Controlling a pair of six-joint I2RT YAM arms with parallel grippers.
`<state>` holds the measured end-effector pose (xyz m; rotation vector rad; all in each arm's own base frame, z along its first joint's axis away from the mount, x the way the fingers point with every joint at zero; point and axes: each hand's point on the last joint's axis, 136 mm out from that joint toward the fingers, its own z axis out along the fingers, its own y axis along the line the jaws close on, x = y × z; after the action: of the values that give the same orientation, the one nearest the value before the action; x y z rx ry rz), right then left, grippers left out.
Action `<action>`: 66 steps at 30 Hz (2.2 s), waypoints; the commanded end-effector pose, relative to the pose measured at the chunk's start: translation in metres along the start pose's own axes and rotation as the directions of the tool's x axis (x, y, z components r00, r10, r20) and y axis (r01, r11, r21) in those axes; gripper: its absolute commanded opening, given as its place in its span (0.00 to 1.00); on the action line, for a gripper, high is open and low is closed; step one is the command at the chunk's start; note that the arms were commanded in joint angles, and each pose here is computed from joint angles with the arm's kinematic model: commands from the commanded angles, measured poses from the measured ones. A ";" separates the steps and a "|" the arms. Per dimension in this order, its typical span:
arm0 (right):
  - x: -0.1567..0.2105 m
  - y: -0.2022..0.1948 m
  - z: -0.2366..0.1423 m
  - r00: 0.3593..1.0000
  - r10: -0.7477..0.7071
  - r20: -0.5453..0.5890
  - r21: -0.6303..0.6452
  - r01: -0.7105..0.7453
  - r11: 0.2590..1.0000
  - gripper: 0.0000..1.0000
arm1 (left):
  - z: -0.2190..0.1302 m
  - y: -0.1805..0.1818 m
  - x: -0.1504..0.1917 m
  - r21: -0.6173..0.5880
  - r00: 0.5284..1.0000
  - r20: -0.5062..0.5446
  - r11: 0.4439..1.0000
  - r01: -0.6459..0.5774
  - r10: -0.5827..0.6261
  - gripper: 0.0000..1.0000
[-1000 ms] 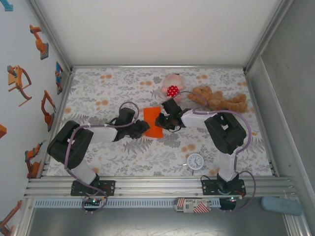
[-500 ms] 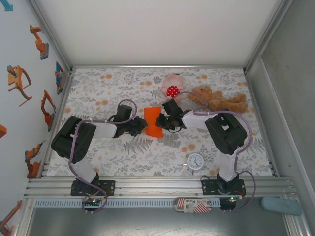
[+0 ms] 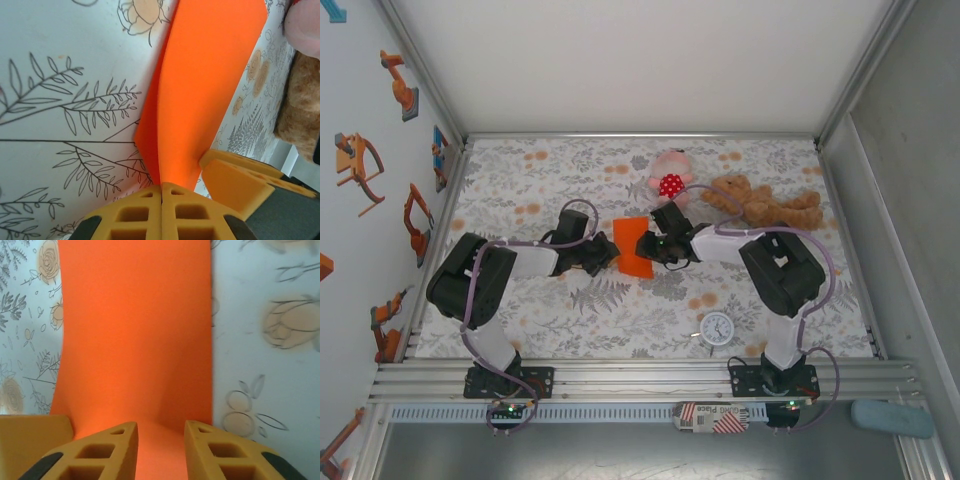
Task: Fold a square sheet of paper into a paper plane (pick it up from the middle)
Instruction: Third fold the triangle at the center of the table.
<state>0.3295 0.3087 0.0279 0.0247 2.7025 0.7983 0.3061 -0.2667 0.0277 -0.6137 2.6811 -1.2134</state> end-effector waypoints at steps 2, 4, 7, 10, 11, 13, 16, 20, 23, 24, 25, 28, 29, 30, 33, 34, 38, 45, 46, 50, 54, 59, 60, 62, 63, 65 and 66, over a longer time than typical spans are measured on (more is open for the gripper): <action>-0.023 0.012 -0.041 0.974 -0.174 0.143 -0.002 0.176 0.984 0.42 | -0.006 -0.010 -0.002 -0.004 1.000 -0.009 1.000 0.007 -0.007 0.01; -0.025 0.022 -0.053 0.951 -0.241 0.194 -0.042 0.253 0.966 0.46 | -0.009 -0.013 -0.003 -0.009 1.000 -0.004 1.000 0.012 -0.012 0.01; -0.023 0.032 -0.064 0.922 -0.312 0.230 -0.081 0.337 0.938 0.61 | -0.013 -0.017 -0.004 -0.017 1.000 0.002 1.000 0.018 -0.018 0.01; -0.020 0.036 -0.072 0.889 -0.363 0.280 -0.101 0.403 0.910 0.78 | -0.019 -0.022 -0.005 -0.024 1.000 0.010 0.999 0.029 -0.029 0.02; -0.019 0.037 -0.074 0.879 -0.375 0.295 -0.100 0.418 0.903 0.81 | -0.021 -0.023 -0.005 -0.030 0.999 0.014 0.999 0.034 -0.034 0.02; -0.017 0.041 -0.079 0.852 -0.405 0.331 -0.100 0.458 0.883 0.84 | -0.023 -0.026 -0.005 -0.034 0.999 0.016 0.999 0.038 -0.038 0.02; -0.009 0.053 -0.089 0.801 -0.452 0.392 -0.107 0.528 0.843 0.83 | -0.024 -0.029 -0.005 -0.038 0.999 0.015 0.998 0.042 -0.042 0.03; 0.007 0.060 -0.086 0.724 -0.566 0.395 -0.024 0.624 0.781 0.77 | -0.024 -0.030 -0.006 -0.049 0.998 0.013 0.997 0.057 -0.056 0.03; 0.016 0.061 -0.078 0.677 -0.630 0.381 0.014 0.677 0.736 0.75 | -0.023 -0.033 -0.004 -0.050 0.998 0.006 0.997 0.061 -0.061 0.03; 0.019 0.062 -0.075 0.664 -0.648 0.374 0.017 0.693 0.721 0.74 | -0.022 -0.033 -0.004 -0.051 0.998 0.003 0.997 0.063 -0.063 0.03; 0.022 0.062 -0.072 0.652 -0.665 0.366 0.022 0.708 0.706 0.73 | -0.021 -0.033 -0.004 -0.053 0.998 -0.001 0.997 0.063 -0.063 0.03; 0.033 0.067 -0.063 0.583 -0.739 0.337 0.037 0.776 0.630 0.68 | -0.019 -0.031 -0.003 -0.063 0.998 -0.007 0.996 0.067 -0.067 0.03; 0.037 0.068 -0.060 0.553 -0.768 0.324 0.048 0.800 0.597 0.66 | -0.019 -0.030 -0.002 -0.066 0.998 -0.008 0.996 0.067 -0.068 0.03; 0.041 0.068 -0.056 0.532 -0.791 0.303 0.057 0.818 0.573 0.66 | -0.019 -0.029 -0.003 -0.071 0.998 -0.005 0.995 0.069 -0.069 0.03; 0.048 0.067 -0.047 0.478 -0.841 0.253 0.083 0.855 0.511 0.65 | -0.017 -0.026 -0.002 -0.076 0.998 -0.007 0.995 0.068 -0.069 0.03; 0.050 0.066 -0.044 0.469 -0.849 0.244 0.087 0.861 0.501 0.65 | -0.016 -0.025 -0.002 -0.078 0.998 -0.010 0.995 0.068 -0.069 0.03; 0.046 0.060 -0.038 0.457 -0.859 0.232 0.131 0.860 0.493 0.64 | -0.013 -0.024 -0.001 -0.080 0.997 -0.018 0.994 0.072 -0.074 0.03; 0.034 0.064 -0.035 0.439 -0.860 0.260 0.176 0.855 0.489 0.61 | -0.013 -0.024 -0.001 -0.078 0.997 -0.021 0.994 0.076 -0.078 0.03; 0.033 0.063 -0.034 0.436 -0.862 0.258 0.182 0.854 0.487 0.59 | -0.013 -0.024 0.000 -0.079 0.997 -0.023 0.994 0.075 -0.077 0.03; 0.029 0.068 -0.037 0.431 -0.858 0.279 0.187 0.852 0.489 0.53 | -0.012 -0.022 0.001 -0.083 0.996 -0.029 0.994 0.076 -0.079 0.03; 0.027 0.071 -0.038 0.432 -0.855 0.287 0.173 0.854 0.490 0.46 | -0.012 -0.023 0.001 -0.080 0.996 -0.032 0.994 0.079 -0.081 0.04; 0.029 0.076 -0.035 0.438 -0.851 0.288 0.147 0.858 0.491 0.36 | -0.012 -0.023 0.002 -0.078 0.996 -0.032 0.994 0.079 -0.082 0.04; 0.029 0.077 -0.035 0.440 -0.850 0.290 0.144 0.858 0.494 0.34 | -0.012 -0.023 0.002 -0.076 0.996 -0.033 0.994 0.080 -0.083 0.04; 0.029 0.077 -0.034 0.444 -0.847 0.291 0.136 0.858 0.496 0.33 | -0.012 -0.024 0.002 -0.069 0.996 -0.034 0.994 0.082 -0.084 0.04; 0.030 0.078 -0.034 0.445 -0.847 0.290 0.131 0.859 0.496 0.31 | -0.012 -0.024 0.002 -0.066 0.996 -0.034 0.994 0.084 -0.086 0.04; 0.031 0.079 -0.033 0.445 -0.847 0.291 0.124 0.860 0.494 0.28 | -0.013 -0.026 0.002 -0.059 0.996 -0.034 0.995 0.083 -0.085 0.04; 0.031 0.079 -0.033 0.446 -0.847 0.288 0.121 0.861 0.495 0.26 | -0.013 -0.027 0.002 -0.058 0.996 -0.035 0.995 0.082 -0.084 0.05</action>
<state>0.2779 0.3514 0.0783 -1.0813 1.9665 0.4095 0.3089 -0.2696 0.0522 -0.7221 2.7546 -1.1529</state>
